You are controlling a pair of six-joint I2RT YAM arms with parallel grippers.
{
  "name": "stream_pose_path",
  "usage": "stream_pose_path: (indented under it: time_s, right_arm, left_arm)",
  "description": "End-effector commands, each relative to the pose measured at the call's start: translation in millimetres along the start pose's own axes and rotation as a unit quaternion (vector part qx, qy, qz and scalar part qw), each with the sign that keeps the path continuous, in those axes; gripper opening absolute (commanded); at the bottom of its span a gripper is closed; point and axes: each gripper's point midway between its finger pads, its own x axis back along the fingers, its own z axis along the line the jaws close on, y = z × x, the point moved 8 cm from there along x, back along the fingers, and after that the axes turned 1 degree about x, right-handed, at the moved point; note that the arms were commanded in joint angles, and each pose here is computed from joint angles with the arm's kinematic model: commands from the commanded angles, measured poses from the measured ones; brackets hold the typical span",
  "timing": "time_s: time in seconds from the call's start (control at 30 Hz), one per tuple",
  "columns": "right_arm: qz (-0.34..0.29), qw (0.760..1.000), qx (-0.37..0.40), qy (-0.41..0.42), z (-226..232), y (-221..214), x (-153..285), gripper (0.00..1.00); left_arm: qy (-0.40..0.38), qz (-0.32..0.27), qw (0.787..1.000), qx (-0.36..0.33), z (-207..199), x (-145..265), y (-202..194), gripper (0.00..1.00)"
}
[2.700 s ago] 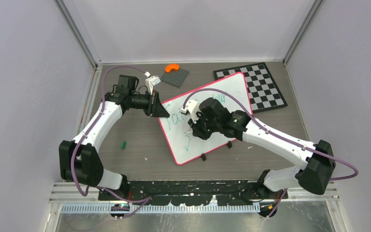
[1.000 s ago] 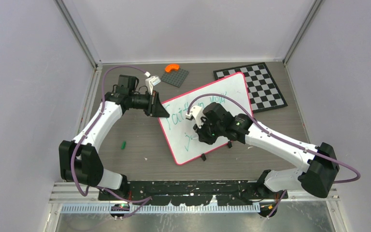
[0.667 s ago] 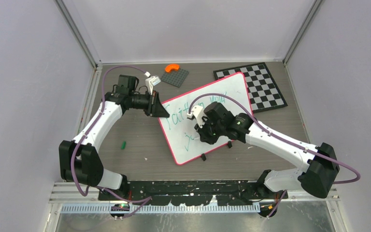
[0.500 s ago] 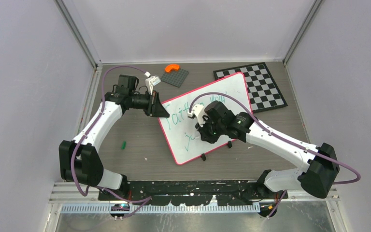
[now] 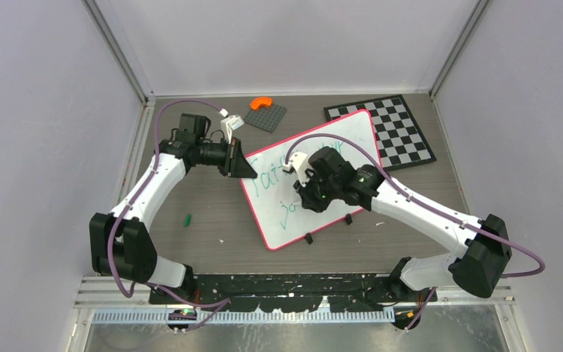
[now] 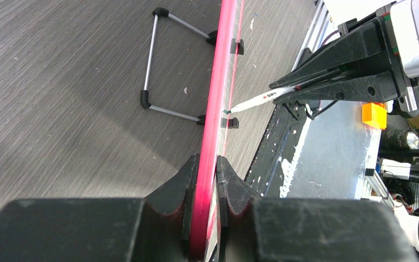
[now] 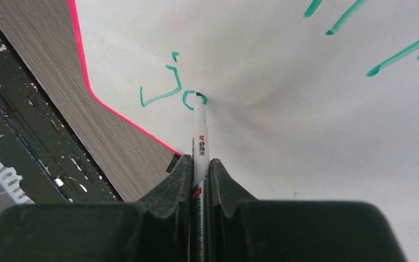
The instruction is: Write a sentence on the whiteboard
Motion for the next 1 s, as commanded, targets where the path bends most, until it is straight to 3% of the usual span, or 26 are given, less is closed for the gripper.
stream_pose_path:
  time_s: [0.0, 0.4, 0.97]
  right_arm:
    - [-0.036, 0.999, 0.0, 0.002, -1, 19, -2, 0.0]
    - [-0.05, 0.999, -0.01, -0.001, -11, 10, 20, 0.0]
    - [-0.026, 0.999, -0.013, -0.014, -17, -2, 9, 0.0]
  left_arm:
    - [0.057, 0.011, 0.998, -0.018, 16, -2, -2, 0.0]
    - [0.057, 0.012, 0.998, -0.016, 16, -2, -2, 0.0]
    - [0.058, 0.014, 0.998, -0.015, 18, -3, -2, 0.0]
